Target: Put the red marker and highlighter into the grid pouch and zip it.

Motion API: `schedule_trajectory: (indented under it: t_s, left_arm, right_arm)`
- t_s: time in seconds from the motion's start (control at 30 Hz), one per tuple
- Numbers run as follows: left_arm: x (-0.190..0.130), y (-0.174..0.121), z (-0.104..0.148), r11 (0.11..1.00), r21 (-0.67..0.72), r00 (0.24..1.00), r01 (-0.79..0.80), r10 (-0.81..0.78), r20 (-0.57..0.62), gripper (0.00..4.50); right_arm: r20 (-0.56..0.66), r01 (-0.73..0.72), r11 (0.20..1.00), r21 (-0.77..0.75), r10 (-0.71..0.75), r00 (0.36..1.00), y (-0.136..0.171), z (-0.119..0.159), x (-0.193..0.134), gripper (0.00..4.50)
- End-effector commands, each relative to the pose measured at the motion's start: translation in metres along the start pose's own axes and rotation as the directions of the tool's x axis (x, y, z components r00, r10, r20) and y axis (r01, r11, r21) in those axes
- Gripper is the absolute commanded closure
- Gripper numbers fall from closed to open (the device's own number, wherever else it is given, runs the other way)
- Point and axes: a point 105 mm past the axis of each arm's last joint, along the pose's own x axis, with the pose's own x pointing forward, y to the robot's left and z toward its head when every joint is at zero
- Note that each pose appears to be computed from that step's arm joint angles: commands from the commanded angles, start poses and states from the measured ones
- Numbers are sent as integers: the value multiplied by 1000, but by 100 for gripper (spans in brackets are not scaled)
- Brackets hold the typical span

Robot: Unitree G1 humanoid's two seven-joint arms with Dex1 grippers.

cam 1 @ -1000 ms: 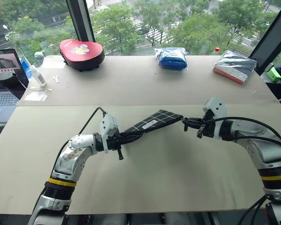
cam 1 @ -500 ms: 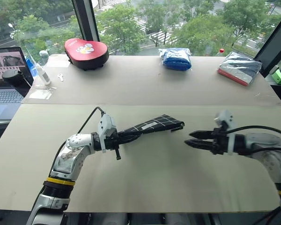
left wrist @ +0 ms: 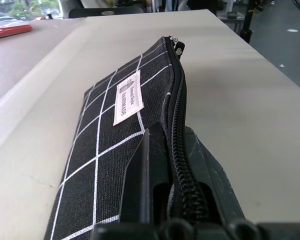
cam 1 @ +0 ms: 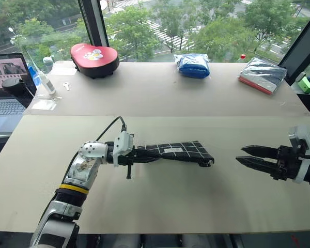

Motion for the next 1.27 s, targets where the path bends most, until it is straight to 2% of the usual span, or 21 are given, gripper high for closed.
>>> schedule_trajectory:
  t_s: [0.03, 0.13, 0.23, 0.3, 0.37, 0.5, 0.6, 0.7, 0.93, 1.07, 1.27]
  left_arm:
    - [2, 0, -6, 996, 86, 999, 31, -27, -41, 413]
    - [3, -3, -7, 996, 69, 998, 51, -49, -26, 315]
    - [4, 3, 3, 997, 72, 1000, -14, 13, 18, 204]
    - [1, 6, 12, 999, -1, 997, -48, 48, 58, 139]
    - [-3, 6, 24, 995, -73, 992, -65, 72, 101, 139]
    - [-21, 18, 44, 911, -368, 948, -186, 265, 176, 139]
    - [-48, 29, 41, 789, -499, 882, -359, 461, 94, 139]
    - [-72, 27, 38, 699, -549, 829, -458, 558, 18, 139]
    - [-117, 11, 29, 584, -547, 734, -600, 674, -86, 139]
    - [-153, -4, 11, 465, -507, 627, -726, 750, -209, 139]
    - [-163, -6, 7, 417, -505, 582, -756, 781, -226, 139]
  right_arm:
    - [42, 7, 998, -68, -4, 999, 4, 15, 1, 177]
    - [39, 11, 997, -72, -8, 999, 3, 16, 4, 176]
    - [36, 10, 997, -75, -7, 999, 2, 16, 6, 176]
    - [33, 9, 997, -77, -7, 999, 1, 16, 8, 176]
    - [31, 8, 997, -79, -5, 1000, -1, 17, 10, 176]
    - [29, 0, 996, -88, 2, 1000, -5, 19, 15, 176]
    - [31, -1, 996, -87, 3, 1000, -8, 19, 17, 176]
    - [31, 0, 997, -80, 3, 1000, -12, 18, 16, 176]
    - [15, 21, 999, -39, -21, 1000, -25, 9, 13, 176]
    - [14, 64, 998, -20, -64, 998, -40, 4, 8, 176]
    - [21, 87, 996, -16, -87, 996, -49, 2, 8, 176]
